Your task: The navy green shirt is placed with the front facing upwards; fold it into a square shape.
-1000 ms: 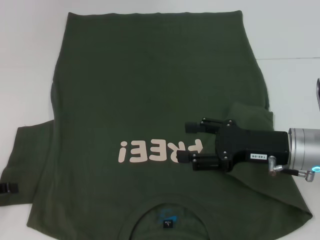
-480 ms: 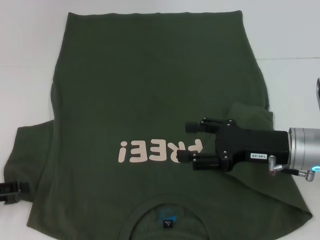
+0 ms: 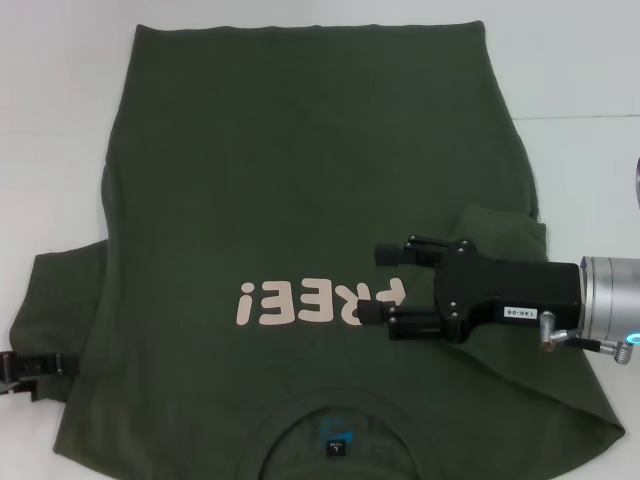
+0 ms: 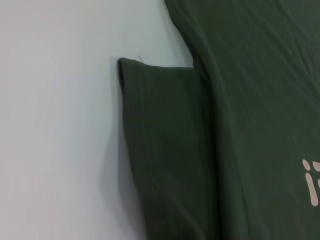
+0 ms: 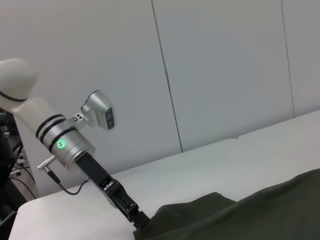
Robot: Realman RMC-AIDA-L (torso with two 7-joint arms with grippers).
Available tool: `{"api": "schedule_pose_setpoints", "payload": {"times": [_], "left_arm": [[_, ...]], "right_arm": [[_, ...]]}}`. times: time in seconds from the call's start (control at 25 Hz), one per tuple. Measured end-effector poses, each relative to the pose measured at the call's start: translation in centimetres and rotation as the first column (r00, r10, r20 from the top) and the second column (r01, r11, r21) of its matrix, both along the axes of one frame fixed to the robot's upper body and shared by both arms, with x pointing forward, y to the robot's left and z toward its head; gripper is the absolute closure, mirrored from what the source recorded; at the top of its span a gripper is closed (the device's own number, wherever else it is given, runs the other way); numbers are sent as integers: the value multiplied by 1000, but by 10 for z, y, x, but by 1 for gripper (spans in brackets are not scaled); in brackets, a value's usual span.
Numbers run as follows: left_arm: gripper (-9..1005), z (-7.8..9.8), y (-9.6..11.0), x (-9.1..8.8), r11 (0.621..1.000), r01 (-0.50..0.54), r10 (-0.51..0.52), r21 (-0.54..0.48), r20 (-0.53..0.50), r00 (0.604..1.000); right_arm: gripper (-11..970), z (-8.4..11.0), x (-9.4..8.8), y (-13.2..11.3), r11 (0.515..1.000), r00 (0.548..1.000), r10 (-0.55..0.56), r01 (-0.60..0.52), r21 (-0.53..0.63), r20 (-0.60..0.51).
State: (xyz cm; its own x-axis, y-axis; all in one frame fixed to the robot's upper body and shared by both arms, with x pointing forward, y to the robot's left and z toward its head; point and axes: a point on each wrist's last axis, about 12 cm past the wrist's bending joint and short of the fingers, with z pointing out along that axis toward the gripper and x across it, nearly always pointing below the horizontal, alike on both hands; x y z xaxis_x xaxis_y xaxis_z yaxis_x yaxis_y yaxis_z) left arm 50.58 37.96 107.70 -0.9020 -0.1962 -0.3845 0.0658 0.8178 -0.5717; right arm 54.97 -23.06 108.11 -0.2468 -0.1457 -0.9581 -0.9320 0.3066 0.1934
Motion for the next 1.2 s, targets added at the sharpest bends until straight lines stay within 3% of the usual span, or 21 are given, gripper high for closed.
{"api": "schedule_pose_setpoints", "payload": {"times": [0.24,0.44,0.88,1.2], "left_arm": [[165,1,-7,4,1000,28,-28,-1,-8,1000],[369,1,-14,8,999,40,-40,4,-27,999],[615,4,-15,12,999,44,-44,18,-22,999],[896,7,-13,13,998,45,-45,37,-15,999]], "right_arm": [[98,0,1,0,1000,1000,-4,4,-3,2],[101,1,2,1,1000,1000,-4,4,-4,3],[106,1,1,0,1000,1000,-14,14,8,4],[107,1,2,0,1000,1000,-14,13,8,4]]}}
